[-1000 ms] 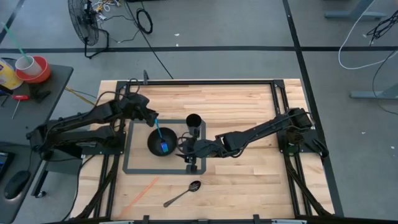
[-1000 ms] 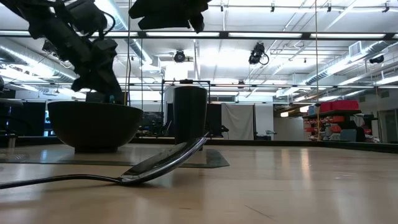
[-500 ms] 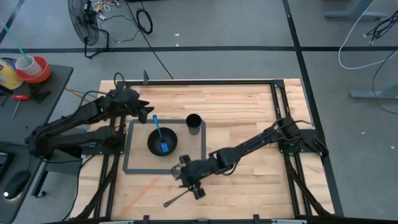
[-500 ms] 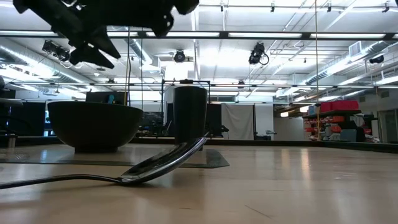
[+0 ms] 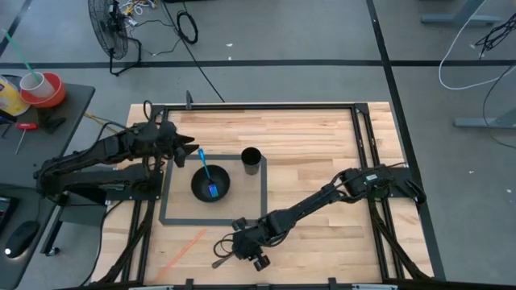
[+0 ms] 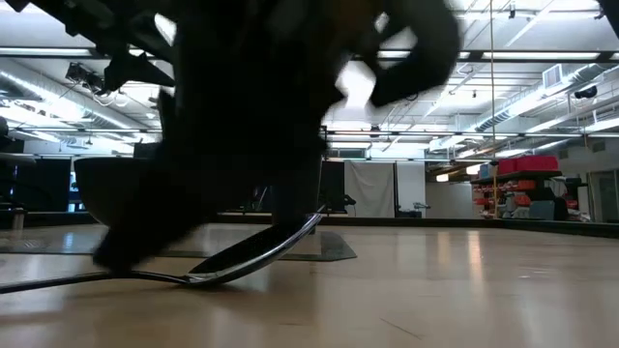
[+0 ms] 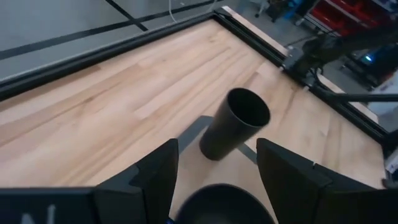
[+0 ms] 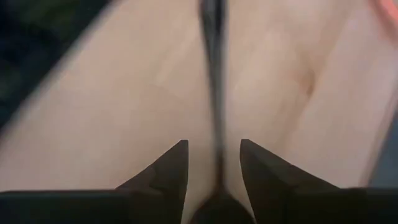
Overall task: Pick & Place Utensil
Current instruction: Put the black spoon into the black bowl, then put the orange straw into the black cup
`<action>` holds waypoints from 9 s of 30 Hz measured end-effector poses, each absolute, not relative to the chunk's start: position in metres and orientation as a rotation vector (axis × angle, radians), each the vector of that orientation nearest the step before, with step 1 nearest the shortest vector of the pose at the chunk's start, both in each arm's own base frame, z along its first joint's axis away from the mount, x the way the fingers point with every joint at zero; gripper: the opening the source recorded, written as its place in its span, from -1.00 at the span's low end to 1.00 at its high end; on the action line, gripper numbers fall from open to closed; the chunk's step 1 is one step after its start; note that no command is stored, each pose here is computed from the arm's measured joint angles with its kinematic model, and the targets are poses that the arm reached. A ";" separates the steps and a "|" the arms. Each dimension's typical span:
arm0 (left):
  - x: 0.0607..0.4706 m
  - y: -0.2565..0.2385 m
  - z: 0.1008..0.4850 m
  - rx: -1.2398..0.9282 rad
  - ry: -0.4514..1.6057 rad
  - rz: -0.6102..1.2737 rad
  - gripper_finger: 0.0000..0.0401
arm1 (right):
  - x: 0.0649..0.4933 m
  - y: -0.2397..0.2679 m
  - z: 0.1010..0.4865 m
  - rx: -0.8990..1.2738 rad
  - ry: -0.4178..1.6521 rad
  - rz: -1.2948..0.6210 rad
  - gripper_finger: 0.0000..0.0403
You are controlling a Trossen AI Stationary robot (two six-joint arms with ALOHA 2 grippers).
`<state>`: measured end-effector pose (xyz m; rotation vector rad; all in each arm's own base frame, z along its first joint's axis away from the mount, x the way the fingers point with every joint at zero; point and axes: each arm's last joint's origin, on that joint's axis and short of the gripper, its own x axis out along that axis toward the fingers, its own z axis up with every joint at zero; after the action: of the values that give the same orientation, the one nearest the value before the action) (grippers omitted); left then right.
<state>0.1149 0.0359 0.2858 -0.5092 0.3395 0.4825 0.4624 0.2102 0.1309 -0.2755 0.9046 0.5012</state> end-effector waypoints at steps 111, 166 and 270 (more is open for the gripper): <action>0.118 -0.016 0.239 -0.730 -0.256 0.627 -0.47 | 0.496 0.058 0.248 -0.104 0.429 -0.572 -0.91; 0.099 -0.007 0.224 -0.771 0.120 0.637 -0.96 | 0.489 0.088 0.261 -0.150 0.416 -0.424 -0.02; 0.158 -0.178 0.199 -0.670 1.133 0.179 -0.20 | 0.474 0.077 0.255 -0.301 0.596 -0.550 -0.03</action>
<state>0.1577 -0.1782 0.1988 -0.6702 1.1333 0.1788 0.4742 0.0774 0.2546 -0.3015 0.5958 -0.5501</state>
